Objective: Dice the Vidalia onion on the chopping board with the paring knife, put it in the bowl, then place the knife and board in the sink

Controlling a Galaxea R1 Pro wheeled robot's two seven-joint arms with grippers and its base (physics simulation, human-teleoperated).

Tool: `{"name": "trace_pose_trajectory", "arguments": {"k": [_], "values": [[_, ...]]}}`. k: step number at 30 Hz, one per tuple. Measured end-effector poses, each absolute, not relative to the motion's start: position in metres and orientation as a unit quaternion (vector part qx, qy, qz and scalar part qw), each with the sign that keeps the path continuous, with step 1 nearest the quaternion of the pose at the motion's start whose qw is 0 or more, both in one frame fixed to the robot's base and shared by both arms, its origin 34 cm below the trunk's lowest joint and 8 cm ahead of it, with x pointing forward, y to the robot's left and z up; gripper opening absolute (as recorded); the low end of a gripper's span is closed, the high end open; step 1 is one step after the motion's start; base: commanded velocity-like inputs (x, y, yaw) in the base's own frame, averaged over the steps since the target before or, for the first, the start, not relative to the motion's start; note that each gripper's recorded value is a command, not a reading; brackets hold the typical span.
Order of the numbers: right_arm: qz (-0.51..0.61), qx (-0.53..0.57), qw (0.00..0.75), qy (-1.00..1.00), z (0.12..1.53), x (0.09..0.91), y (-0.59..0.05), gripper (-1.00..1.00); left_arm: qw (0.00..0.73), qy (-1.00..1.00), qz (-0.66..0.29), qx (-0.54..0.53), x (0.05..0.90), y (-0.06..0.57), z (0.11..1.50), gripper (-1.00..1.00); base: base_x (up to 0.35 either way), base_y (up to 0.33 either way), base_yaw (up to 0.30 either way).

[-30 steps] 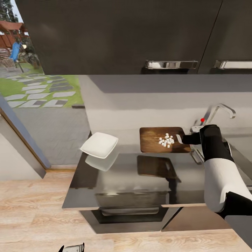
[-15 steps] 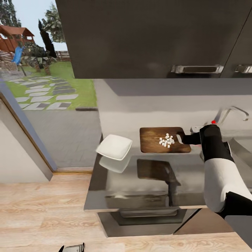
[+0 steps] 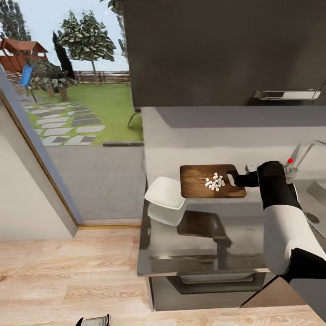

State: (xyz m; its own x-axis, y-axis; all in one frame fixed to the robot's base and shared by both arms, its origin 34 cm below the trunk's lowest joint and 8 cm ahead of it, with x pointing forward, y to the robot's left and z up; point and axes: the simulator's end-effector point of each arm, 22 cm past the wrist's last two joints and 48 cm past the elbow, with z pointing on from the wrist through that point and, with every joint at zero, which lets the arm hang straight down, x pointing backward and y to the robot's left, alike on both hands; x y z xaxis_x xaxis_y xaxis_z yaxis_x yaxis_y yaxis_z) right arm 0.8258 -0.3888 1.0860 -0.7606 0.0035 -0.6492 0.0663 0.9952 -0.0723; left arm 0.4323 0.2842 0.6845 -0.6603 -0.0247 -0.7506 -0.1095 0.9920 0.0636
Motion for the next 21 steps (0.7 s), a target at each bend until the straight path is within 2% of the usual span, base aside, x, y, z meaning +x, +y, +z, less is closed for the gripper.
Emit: {"name": "trace_pose_trajectory", "arguments": {"k": [8, 12, 21], "values": [[-0.043, 0.013, 0.349, 0.936, 1.092, 0.827, -0.376, -1.0, 0.415, 0.907, 0.052, -0.037, 0.436, 0.285, 0.688, 1.0, 0.003, 0.295, 0.0], [-0.039, 0.014, 0.35, 0.936, 1.092, 0.827, -0.375, -1.0, 0.416, 0.907, 0.052, -0.037, 0.436, 0.285, 0.688, 1.0, 0.027, 0.079, 0.0], [-0.054, 0.012, 0.346, 0.937, 1.092, 0.825, -0.38, -1.0, 0.415, 0.907, 0.052, -0.037, 0.436, 0.285, 0.688, 1.0, 0.244, 0.169, 0.0]]}}
